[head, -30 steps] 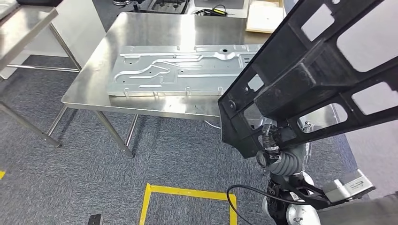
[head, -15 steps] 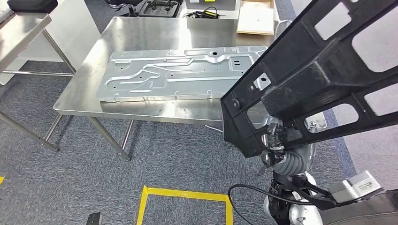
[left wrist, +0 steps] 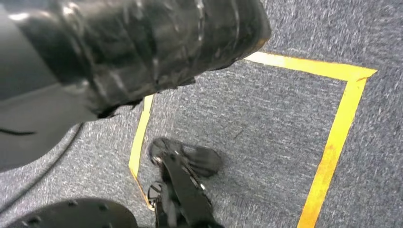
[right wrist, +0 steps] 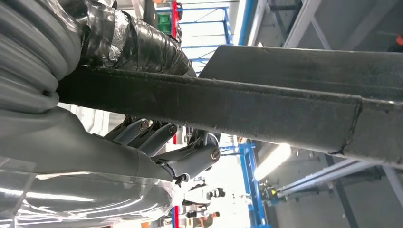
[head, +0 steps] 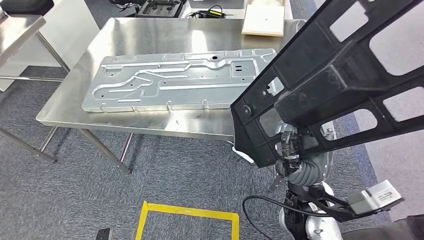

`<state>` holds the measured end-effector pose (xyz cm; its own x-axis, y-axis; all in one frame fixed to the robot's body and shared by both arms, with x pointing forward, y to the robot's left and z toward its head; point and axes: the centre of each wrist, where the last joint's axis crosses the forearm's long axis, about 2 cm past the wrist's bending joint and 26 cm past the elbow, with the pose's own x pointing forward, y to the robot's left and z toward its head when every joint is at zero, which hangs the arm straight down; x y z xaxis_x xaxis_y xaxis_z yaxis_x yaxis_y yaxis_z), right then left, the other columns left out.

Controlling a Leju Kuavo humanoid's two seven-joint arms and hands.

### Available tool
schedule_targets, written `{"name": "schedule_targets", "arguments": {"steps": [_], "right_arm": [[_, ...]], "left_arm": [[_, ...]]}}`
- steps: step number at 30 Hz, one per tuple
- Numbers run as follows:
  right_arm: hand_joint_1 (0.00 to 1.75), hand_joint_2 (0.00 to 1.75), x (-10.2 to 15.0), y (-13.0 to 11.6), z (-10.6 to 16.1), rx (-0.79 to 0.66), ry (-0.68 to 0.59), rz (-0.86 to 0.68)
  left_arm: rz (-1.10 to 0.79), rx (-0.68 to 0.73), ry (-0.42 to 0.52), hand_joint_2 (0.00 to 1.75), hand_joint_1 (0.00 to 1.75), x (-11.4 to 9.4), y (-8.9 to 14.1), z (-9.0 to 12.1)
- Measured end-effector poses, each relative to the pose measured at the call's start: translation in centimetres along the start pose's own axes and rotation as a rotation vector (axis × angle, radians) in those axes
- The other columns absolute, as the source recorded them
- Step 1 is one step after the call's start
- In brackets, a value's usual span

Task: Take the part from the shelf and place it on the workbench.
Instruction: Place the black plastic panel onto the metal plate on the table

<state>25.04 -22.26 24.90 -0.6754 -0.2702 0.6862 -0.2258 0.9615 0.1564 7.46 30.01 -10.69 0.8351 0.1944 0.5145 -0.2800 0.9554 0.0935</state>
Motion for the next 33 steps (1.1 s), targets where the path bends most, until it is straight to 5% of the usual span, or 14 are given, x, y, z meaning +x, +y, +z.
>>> {"name": "schedule_targets", "arguments": {"steps": [33], "right_arm": [[1.75, 1.75, -0.08, -0.04, -0.06, 0.007, -0.001, 0.001]], "left_arm": [[0.001, 0.002, 0.006, 0.00, 0.00, -0.14, -0.38, 0.11]]}}
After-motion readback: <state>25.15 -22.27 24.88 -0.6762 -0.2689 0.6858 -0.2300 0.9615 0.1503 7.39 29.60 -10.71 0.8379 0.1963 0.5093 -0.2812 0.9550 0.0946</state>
